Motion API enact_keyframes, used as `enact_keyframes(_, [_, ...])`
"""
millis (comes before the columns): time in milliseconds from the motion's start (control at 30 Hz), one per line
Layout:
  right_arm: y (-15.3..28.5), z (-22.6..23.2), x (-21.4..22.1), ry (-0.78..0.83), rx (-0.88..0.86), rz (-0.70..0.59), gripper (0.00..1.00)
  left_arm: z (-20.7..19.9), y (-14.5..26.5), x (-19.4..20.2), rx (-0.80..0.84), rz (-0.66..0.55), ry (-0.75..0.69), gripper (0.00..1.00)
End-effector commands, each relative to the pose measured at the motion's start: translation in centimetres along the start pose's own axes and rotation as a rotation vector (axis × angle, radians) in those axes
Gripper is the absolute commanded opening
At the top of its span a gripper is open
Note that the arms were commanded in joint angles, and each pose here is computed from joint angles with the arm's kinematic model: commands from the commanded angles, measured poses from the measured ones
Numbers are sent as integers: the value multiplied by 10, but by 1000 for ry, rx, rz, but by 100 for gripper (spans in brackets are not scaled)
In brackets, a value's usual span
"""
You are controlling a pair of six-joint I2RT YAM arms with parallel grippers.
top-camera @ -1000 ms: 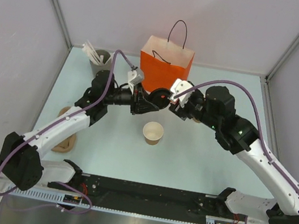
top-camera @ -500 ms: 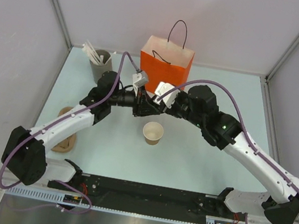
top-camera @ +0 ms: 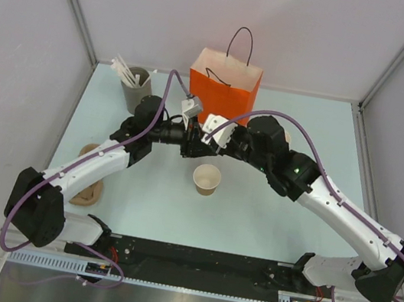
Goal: Pack the takeout coffee
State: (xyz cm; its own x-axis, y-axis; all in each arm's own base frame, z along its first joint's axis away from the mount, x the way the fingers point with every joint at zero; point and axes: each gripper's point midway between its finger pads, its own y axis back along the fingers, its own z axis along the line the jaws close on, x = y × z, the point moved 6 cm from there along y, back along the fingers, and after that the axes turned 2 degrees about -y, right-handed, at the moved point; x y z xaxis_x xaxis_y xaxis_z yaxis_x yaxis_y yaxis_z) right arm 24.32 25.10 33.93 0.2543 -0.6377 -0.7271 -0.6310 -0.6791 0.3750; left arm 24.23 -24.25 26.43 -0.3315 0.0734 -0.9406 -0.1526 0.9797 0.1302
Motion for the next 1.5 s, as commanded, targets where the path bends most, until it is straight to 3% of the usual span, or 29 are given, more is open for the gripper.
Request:
enact_keyframes(0, [5, -14, -12, 30, 54, -21, 35, -13, 1, -22, 60, -37, -69, 23])
enact_keyframes(733, [2, -15, -7, 74, 58, 13, 36, -15, 1, -22, 71, -39, -71, 24])
enact_keyframes(833, [0, -15, -6, 76, 56, 15, 32, -14, 1, -22, 73, -39, -68, 24])
enact_keyframes(1033, [-1, -15, -7, 71, 60, 10, 12, -15, 0, -21, 79, -39, -63, 24])
enact_keyframes(1167, [0, -15, -8, 69, 61, 7, 1, -15, 1, -22, 78, -42, -66, 33])
enact_keyframes(1233, [-1, -14, -8, 65, 56, 5, 0, -14, 0, -21, 76, -41, -67, 35])
enact_keyframes(1267, [-1, -14, -8, 63, 54, 3, 0, -14, 1, -21, 75, -43, -68, 41])
enact_keyframes(1300, [2, -14, -9, 59, 52, -2, 0, -14, 1, -21, 75, -43, -68, 55])
enact_keyframes(1400, [5, -13, -9, 56, 41, -3, 0, -16, 1, -22, 81, -45, -82, 71])
enact_keyframes(1467, [10, -12, -9, 55, 34, -9, 0, -18, 3, -24, 83, -50, -99, 73])
